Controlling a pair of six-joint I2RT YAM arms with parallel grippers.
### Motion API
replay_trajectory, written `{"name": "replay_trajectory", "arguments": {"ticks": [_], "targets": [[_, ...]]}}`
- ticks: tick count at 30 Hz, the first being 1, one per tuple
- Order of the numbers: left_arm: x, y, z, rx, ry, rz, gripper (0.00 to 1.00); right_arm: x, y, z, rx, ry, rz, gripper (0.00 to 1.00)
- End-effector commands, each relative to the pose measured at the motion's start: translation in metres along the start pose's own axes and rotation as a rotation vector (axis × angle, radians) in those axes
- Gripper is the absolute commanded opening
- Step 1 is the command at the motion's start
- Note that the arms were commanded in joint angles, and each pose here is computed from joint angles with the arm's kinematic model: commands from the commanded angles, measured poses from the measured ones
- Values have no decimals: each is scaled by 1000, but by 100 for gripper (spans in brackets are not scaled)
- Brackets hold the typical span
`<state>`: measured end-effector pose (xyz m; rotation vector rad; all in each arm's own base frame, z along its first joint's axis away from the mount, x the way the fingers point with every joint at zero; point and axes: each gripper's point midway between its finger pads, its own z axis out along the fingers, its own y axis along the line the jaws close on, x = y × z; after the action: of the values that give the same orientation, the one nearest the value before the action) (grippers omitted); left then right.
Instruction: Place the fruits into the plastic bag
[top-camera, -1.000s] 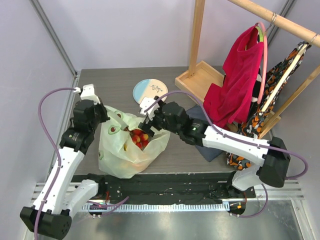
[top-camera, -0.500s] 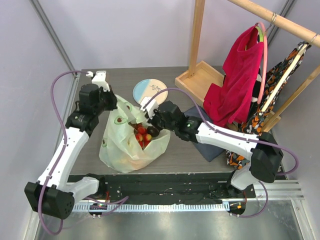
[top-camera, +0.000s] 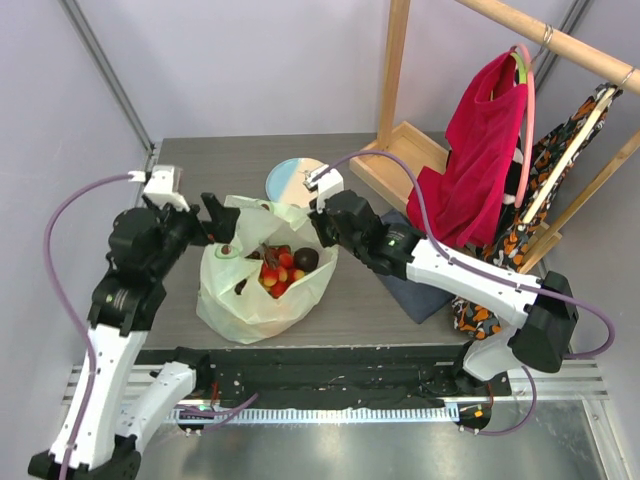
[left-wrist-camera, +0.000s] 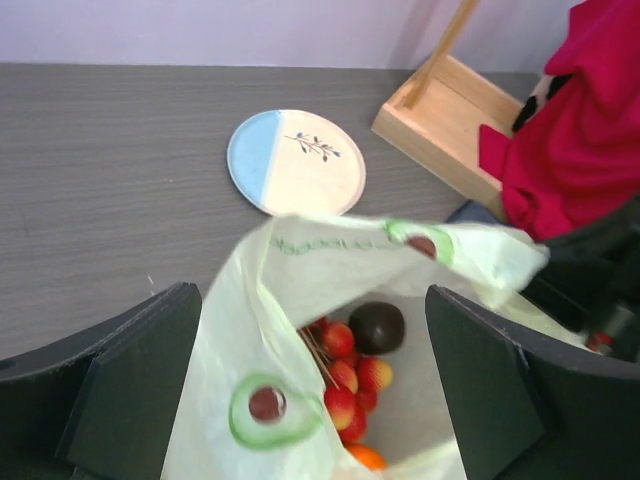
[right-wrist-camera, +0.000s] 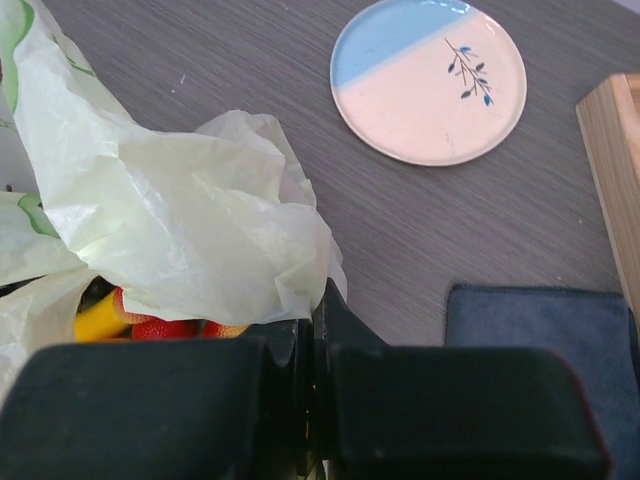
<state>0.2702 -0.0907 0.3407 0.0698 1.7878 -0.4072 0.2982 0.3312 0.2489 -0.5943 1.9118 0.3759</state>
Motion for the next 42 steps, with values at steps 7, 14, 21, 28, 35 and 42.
{"name": "replay_trajectory", "arguments": {"ticks": [7, 14, 21, 28, 35, 42], "targets": [[104, 13, -59, -166, 407, -242, 100, -24, -10, 5, 29, -59, 138, 1], [150, 10, -61, -156, 621, -255, 100, -26, -6, 9, 7, -68, 161, 1], [172, -22, -40, 39, 680, -352, 13, -54, -6, -6, -18, -131, 166, 1], [50, -31, -35, 56, 371, -224, 0, -139, -20, -81, -43, -336, 181, 1], [-21, -44, -18, 122, 238, -194, 0, -169, -32, -139, -71, -455, 226, 1], [-25, -39, -9, 148, 220, -224, 0, -147, -35, -146, -79, -428, 268, 1]]}}
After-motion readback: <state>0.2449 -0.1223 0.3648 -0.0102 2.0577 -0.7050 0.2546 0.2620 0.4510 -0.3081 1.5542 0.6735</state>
